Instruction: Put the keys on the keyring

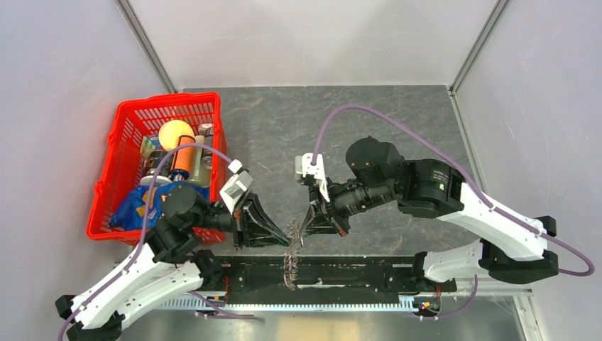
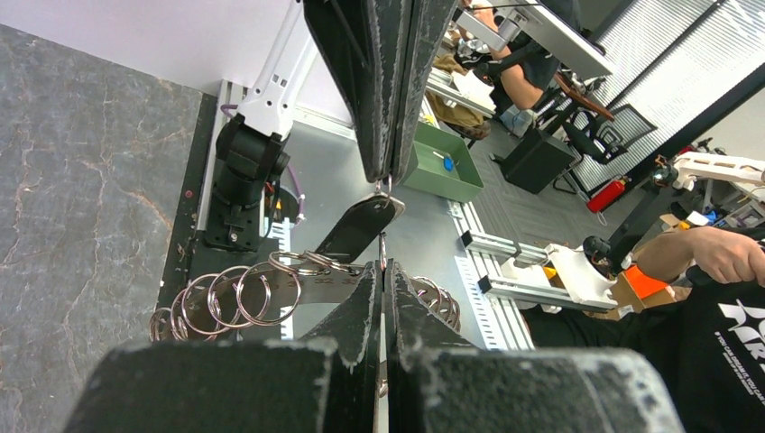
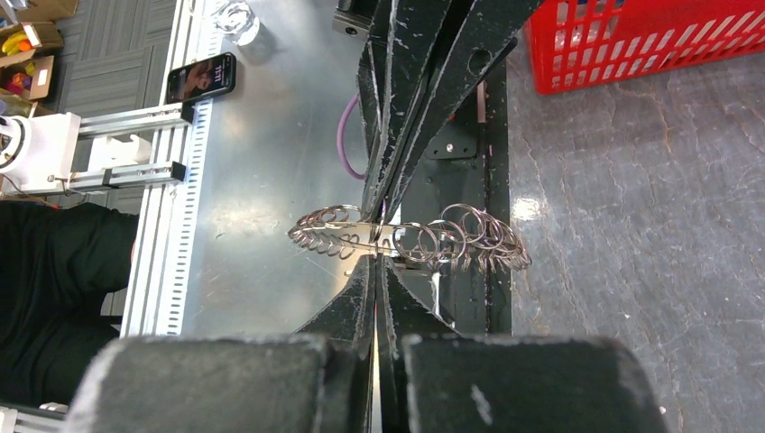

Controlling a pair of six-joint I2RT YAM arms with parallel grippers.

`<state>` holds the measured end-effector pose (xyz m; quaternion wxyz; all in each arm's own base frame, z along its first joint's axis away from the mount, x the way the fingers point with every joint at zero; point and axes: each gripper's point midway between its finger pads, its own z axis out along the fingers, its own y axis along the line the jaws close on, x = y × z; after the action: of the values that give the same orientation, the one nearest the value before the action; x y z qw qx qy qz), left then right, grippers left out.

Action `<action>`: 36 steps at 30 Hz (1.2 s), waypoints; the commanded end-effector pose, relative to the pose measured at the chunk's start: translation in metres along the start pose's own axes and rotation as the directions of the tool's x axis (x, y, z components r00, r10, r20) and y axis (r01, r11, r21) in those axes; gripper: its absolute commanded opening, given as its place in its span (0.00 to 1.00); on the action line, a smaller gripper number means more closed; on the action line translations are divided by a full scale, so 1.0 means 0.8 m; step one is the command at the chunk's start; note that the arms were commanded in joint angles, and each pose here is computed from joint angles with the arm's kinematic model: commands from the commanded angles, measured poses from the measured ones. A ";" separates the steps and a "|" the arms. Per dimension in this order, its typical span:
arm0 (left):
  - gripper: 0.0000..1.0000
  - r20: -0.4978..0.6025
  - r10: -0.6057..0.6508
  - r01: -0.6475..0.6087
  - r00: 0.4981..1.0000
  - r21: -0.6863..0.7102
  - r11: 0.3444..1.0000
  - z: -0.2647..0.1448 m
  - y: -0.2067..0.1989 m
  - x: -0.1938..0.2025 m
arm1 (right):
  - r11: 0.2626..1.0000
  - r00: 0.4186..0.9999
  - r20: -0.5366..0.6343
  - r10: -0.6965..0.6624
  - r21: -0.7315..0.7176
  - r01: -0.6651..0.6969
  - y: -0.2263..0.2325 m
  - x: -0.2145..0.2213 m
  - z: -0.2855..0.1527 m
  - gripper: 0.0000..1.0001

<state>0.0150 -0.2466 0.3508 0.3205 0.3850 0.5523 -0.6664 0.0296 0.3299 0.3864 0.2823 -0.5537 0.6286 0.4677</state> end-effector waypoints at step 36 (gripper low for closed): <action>0.02 0.041 0.111 -0.113 0.993 0.035 0.993 -0.005 -0.019 -0.016 | 0.998 0.999 0.018 0.045 -0.050 -0.044 0.009 -0.015 0.012 0.00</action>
<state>0.0130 -0.2437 0.3534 0.3308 0.3907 0.5435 -0.6653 0.0277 0.3389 0.3752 0.2502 -0.5451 0.6472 0.4705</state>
